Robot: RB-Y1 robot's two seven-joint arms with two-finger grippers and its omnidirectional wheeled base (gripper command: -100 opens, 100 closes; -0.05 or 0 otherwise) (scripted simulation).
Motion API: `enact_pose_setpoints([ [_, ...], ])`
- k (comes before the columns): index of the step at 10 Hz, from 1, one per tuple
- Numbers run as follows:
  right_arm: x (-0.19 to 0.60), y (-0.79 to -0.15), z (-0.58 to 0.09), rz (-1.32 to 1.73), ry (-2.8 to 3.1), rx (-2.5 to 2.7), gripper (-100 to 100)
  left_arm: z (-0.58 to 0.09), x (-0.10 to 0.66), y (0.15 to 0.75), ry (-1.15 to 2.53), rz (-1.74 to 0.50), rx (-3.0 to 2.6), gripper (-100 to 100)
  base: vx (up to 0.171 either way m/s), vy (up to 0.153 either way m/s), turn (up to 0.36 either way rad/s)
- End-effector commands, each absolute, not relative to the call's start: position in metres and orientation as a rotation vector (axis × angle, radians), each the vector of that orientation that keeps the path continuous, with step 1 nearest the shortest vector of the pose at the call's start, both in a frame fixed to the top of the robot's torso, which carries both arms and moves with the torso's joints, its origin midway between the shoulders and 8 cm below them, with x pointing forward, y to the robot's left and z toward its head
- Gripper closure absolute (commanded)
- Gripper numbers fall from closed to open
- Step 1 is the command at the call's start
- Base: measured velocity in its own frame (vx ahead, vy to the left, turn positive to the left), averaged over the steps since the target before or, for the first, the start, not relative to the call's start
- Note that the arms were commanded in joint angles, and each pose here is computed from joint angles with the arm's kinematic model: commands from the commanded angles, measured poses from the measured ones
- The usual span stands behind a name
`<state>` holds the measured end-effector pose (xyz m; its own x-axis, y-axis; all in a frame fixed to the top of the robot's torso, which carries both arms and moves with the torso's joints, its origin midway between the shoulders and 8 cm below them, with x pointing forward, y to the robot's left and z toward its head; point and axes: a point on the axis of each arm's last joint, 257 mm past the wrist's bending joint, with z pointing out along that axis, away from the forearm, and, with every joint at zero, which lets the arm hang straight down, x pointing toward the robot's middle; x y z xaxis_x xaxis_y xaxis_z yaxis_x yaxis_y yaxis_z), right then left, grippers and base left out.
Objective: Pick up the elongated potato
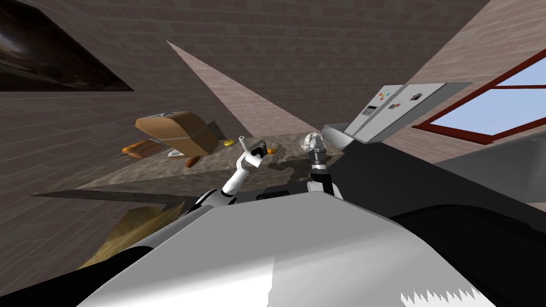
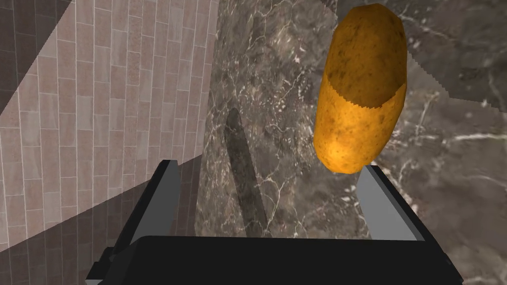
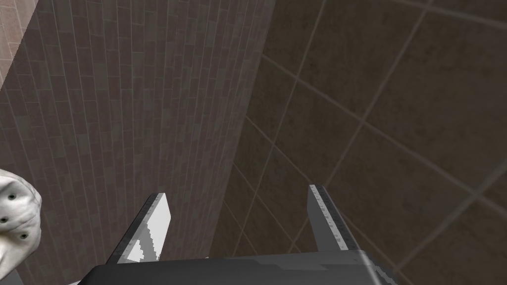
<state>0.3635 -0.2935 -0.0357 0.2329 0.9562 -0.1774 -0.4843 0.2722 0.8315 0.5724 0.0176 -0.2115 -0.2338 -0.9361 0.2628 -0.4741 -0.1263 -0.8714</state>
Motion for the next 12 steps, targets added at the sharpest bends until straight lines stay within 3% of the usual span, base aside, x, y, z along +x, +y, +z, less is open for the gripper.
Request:
enact_pose_setpoints([
  [1,0.363,-0.293,-0.036,1.120,0.794,0.730,0,-0.219,0.578,0.017,1.696,-1.281,-1.625,-100,-0.011,0.055,-0.097],
  [12,0.363,-0.294,-0.036,1.120,0.794,0.730,0,-0.273,0.576,0.003,1.697,-0.945,-1.945,-100,0.023,0.035,-0.097],
])
